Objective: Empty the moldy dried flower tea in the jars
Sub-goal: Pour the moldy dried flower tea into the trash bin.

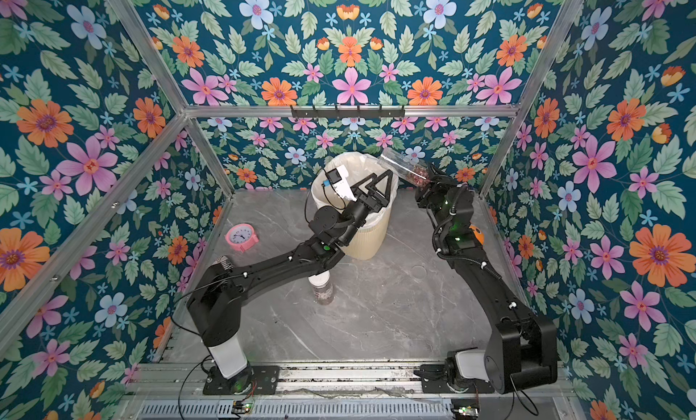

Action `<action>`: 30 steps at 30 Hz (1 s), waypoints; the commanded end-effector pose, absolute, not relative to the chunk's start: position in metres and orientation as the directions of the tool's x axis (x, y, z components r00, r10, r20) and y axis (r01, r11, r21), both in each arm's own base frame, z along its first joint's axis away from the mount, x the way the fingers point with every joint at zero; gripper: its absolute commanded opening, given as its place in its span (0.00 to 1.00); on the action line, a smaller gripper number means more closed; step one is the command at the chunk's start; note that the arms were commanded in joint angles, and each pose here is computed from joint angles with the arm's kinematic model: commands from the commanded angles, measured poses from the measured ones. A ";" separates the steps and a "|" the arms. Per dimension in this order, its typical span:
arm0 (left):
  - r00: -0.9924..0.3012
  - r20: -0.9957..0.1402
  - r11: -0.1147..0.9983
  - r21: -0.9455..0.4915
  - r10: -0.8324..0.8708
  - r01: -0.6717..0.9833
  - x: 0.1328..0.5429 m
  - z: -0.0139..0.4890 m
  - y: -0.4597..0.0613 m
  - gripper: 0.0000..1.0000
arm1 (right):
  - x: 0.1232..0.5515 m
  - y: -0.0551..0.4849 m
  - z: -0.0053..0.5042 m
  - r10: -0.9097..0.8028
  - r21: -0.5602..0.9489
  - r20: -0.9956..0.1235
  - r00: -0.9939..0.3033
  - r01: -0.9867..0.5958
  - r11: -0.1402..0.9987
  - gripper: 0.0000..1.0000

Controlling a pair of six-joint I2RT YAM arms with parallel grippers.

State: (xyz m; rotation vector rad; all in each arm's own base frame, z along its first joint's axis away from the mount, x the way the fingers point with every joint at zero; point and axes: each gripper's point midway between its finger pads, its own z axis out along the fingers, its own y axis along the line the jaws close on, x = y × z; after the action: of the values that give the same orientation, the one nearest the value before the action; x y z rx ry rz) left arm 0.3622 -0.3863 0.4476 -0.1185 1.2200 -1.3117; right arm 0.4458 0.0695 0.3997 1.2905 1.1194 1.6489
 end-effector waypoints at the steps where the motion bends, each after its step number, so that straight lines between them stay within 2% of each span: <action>1: -0.186 -0.646 0.419 -0.659 -0.740 0.625 0.368 0.446 -0.362 0.98 | 0.442 0.069 0.402 0.955 0.977 0.198 -0.218 -0.032 -0.210 0.46; 9: -0.125 -0.671 0.511 -0.658 -0.731 0.553 0.373 0.439 -0.287 0.97 | 0.447 0.082 0.387 0.959 0.999 -0.015 -0.284 0.023 0.023 0.46; 14: -0.094 -0.690 0.558 -0.650 -0.718 0.516 0.371 0.433 -0.254 0.97 | 0.448 0.085 0.392 0.935 0.977 -0.199 -0.294 0.010 0.211 0.46; 21: -0.102 -0.721 0.622 -0.652 -0.685 0.433 0.364 0.399 -0.218 0.97 | 0.451 0.088 0.401 0.859 0.901 -0.419 -0.295 -0.020 0.433 0.45; 30: -0.114 -0.705 0.626 -0.682 -0.699 0.378 0.355 0.370 -0.193 0.97 | 0.477 0.135 0.420 0.688 0.760 -0.632 -0.356 -0.111 0.641 0.44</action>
State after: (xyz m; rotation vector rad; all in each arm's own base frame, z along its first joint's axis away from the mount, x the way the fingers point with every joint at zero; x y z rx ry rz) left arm 0.3572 -0.1977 0.3686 -0.2733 1.4268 -0.9281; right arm 0.4741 0.1255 0.4189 0.5938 1.7046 0.9968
